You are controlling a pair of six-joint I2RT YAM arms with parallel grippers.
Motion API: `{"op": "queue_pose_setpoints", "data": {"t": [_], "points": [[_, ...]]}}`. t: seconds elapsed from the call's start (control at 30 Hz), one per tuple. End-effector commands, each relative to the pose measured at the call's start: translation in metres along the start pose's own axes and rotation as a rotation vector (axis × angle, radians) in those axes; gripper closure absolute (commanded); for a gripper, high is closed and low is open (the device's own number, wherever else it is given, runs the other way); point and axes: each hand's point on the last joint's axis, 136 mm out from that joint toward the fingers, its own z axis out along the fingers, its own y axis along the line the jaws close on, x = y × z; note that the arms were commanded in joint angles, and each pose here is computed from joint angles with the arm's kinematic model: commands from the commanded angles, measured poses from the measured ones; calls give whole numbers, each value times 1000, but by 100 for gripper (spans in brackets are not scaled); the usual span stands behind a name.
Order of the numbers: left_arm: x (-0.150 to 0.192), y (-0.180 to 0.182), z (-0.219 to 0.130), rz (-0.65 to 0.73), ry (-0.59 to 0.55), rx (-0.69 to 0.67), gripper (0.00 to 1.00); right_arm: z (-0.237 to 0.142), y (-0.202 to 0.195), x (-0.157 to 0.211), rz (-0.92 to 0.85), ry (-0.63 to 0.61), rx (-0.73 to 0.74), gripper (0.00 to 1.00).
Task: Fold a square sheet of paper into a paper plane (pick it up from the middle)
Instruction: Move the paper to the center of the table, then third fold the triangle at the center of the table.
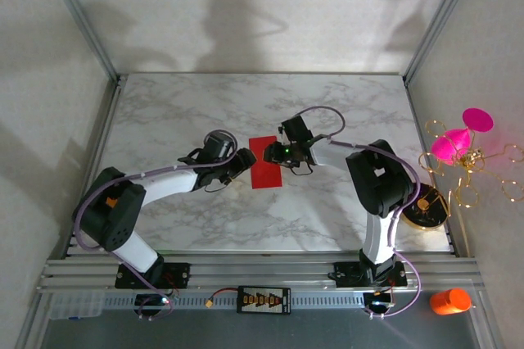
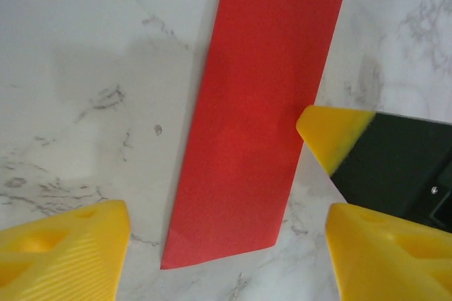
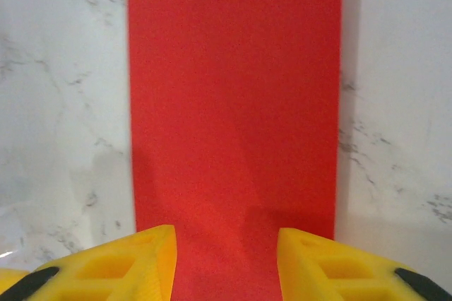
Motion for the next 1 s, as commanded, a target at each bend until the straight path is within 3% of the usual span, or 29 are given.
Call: {"op": "queue_pose_setpoints", "data": {"t": [0.0,0.17,0.37,0.77,0.97], "points": [[13,0,10,-29,56,7,36,9,-16,5,34,27,64,57],[29,0,24,-43,118,3,54,18,-40,21,74,74,142,57],[38,7,37,-42,157,-36,65,21,-53,30,93,101,179,57],[40,11,45,-18,174,-82,66,23,-55,31,95,108,177,57],[36,-19,43,45,183,35,63,24,-57,34,98,116,174,57]]}}
